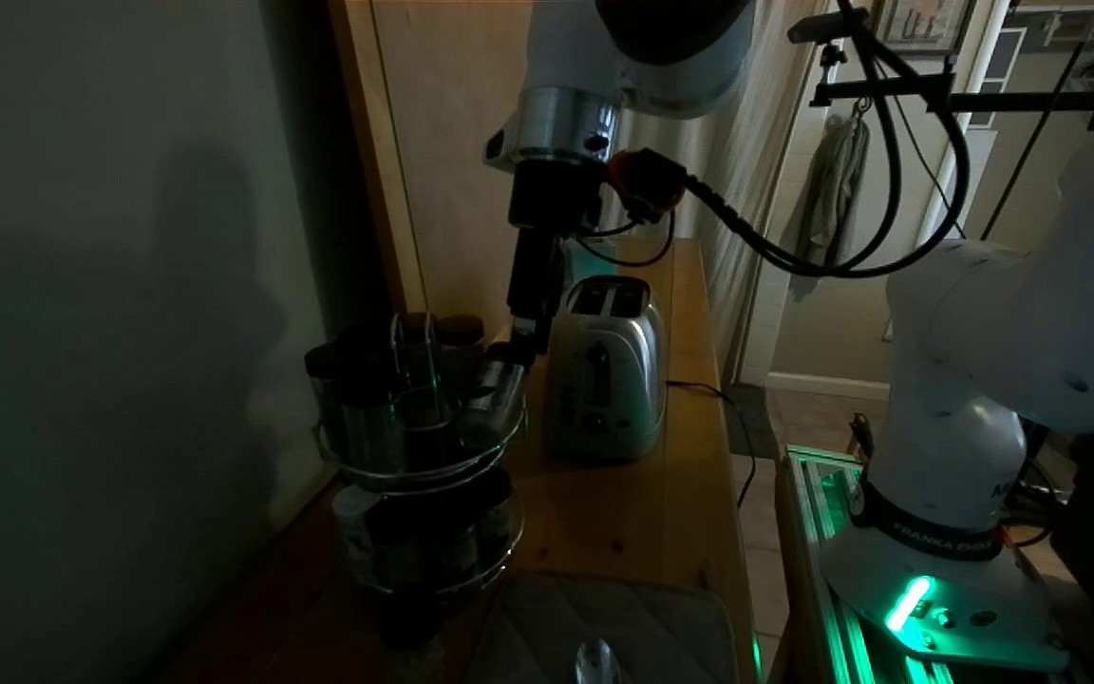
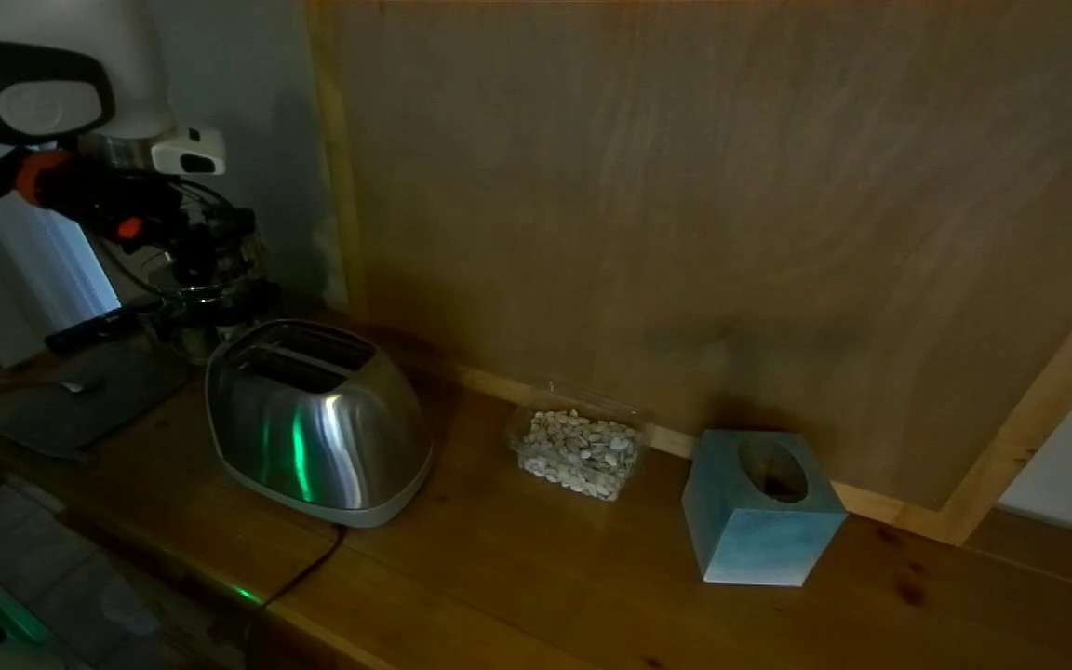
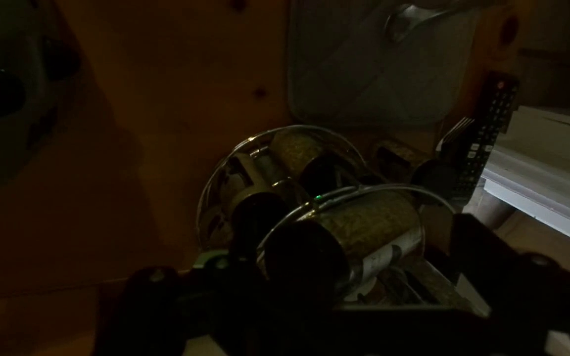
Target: Put the container lying on the seasoning rack in an upright position
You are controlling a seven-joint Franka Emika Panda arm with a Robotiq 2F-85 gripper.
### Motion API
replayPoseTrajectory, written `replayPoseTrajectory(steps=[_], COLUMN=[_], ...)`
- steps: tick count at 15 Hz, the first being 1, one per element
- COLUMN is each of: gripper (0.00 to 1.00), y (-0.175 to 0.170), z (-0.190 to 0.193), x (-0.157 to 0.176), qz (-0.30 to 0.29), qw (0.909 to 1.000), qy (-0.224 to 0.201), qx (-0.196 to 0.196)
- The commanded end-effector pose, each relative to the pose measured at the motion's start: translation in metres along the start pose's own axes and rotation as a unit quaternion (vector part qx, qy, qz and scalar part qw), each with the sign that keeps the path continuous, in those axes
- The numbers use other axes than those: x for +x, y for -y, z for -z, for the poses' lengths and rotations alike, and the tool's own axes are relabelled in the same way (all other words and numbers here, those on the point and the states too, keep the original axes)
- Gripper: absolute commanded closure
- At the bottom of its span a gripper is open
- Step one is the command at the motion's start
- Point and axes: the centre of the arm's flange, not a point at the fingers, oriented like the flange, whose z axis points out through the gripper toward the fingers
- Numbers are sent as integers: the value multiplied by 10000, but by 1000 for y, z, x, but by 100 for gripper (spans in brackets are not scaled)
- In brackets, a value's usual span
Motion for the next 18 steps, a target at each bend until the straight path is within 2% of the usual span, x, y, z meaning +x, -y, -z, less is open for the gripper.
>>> replayPoseTrajectory(steps=[1,3,4,5,6,8,10,11,12,18], gripper=[0,1,5,5,9,13,10,3,1,0], y=[-1,-1,-1,0,2,5,7,6,6,6], z=[-16,-19,-20,-20,-19,-17,-17,-19,-19,-22], x=[8,11,12,13,13,14,15,16,17,24], qz=[123,161,182,203,223,283,316,303,291,294], qw=[9998,9997,9997,9996,9995,9992,9991,9992,9991,9985], qy=[-80,-103,-115,-126,-141,-172,-203,-217,-240,-445], qx=[127,129,141,170,182,219,196,174,181,82])
